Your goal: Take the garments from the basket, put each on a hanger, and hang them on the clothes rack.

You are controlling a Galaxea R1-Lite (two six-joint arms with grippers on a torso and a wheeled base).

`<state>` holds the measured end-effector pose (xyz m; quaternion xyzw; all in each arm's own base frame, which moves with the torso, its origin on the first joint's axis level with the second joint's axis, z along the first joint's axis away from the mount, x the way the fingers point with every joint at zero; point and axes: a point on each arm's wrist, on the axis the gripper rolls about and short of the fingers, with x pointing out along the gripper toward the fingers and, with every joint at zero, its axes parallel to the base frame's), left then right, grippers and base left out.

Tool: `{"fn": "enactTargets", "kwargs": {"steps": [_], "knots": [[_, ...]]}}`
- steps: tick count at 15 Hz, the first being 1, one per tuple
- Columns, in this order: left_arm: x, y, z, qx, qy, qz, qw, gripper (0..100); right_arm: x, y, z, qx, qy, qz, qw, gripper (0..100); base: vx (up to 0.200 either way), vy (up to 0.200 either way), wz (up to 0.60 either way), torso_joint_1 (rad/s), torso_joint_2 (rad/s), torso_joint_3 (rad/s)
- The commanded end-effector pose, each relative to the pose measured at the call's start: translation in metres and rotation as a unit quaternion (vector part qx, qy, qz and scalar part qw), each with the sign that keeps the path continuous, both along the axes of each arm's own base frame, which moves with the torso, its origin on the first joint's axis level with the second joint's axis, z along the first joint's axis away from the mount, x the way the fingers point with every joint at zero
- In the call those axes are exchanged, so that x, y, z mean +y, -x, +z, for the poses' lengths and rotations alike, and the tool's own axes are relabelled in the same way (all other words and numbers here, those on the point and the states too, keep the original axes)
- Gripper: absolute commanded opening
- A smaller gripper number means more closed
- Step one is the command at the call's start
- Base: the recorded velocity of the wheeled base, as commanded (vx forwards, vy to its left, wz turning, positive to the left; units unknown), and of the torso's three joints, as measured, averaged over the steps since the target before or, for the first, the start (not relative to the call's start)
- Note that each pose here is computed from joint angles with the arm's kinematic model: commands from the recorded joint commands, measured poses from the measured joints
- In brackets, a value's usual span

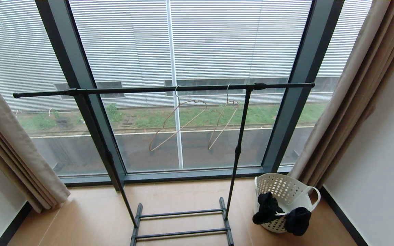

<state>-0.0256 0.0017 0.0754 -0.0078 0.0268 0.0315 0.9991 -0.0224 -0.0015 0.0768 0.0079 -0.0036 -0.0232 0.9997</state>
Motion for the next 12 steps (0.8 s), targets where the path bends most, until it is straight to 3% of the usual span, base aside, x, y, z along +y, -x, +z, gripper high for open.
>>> {"fn": "enactTargets", "kwargs": {"steps": [1,12], "knots": [[0.0,-0.0001,0.0,0.0,0.0,0.0,1.0,100,0.0,0.0,0.0,0.0,0.0,0.0,1.0,100,0.0,0.0,0.0,0.0,0.0,0.0],[-0.0001,0.0001,0.0004,0.0,0.002,-0.002,1.0,100,0.0,0.0,-0.0001,0.0,-0.002,0.0,1.0,100,0.0,0.0,0.0,0.0,0.0,0.0]]}}
